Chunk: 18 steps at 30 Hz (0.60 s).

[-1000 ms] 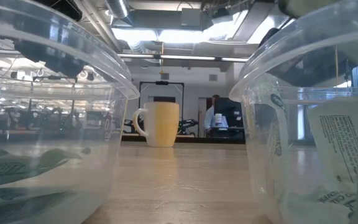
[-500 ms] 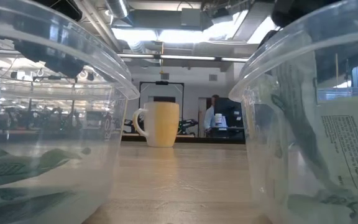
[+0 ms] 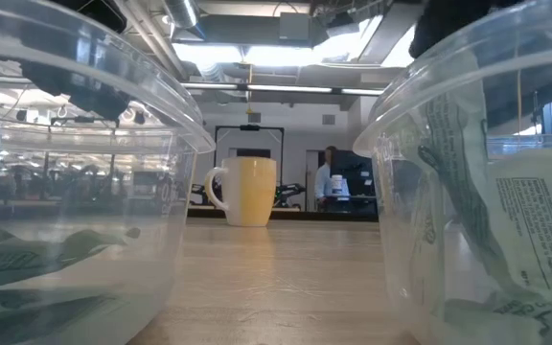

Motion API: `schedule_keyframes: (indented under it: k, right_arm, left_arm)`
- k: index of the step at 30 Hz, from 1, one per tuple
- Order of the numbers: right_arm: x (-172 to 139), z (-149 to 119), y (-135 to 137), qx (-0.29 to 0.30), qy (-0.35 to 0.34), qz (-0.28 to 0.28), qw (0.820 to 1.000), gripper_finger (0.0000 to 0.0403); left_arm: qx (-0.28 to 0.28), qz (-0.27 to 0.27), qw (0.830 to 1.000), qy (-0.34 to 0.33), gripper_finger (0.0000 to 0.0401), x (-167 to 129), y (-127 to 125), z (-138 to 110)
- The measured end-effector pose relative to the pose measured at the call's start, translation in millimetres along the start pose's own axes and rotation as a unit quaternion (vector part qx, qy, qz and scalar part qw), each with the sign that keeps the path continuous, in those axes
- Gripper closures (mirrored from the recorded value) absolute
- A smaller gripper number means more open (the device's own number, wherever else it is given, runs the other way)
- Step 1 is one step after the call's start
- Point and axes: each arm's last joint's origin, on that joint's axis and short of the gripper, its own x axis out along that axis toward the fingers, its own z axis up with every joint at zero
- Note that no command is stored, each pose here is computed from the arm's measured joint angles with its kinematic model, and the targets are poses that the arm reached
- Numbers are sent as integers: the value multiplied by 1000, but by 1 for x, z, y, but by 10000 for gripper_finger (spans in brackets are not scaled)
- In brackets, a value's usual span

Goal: Pick and place items into bin
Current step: Put the green stevia packet into the right transparent bin

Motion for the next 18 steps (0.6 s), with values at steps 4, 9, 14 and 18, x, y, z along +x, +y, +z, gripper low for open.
schedule_keyframes:
  k: [4, 9, 14, 18]
  right_arm:
    - [-11, 2, -28, 13, 17, -109, 994, 322]
    - [-13, 2, -61, 62, 71, -194, 977, 322]
    - [-19, -1, -91, 124, 123, -271, 946, 322]
    - [-26, -1, -112, 188, 139, -316, 920, 322]
  left_arm:
    - [25, 0, 1000, 0, 331, -1, 0, 0]
    - [25, 6, 999, -43, 331, -15, 3, 7]
    - [28, 13, 995, -97, 331, -39, 5, 13]
    - [29, 31, 992, -121, 331, -56, 8, 12]
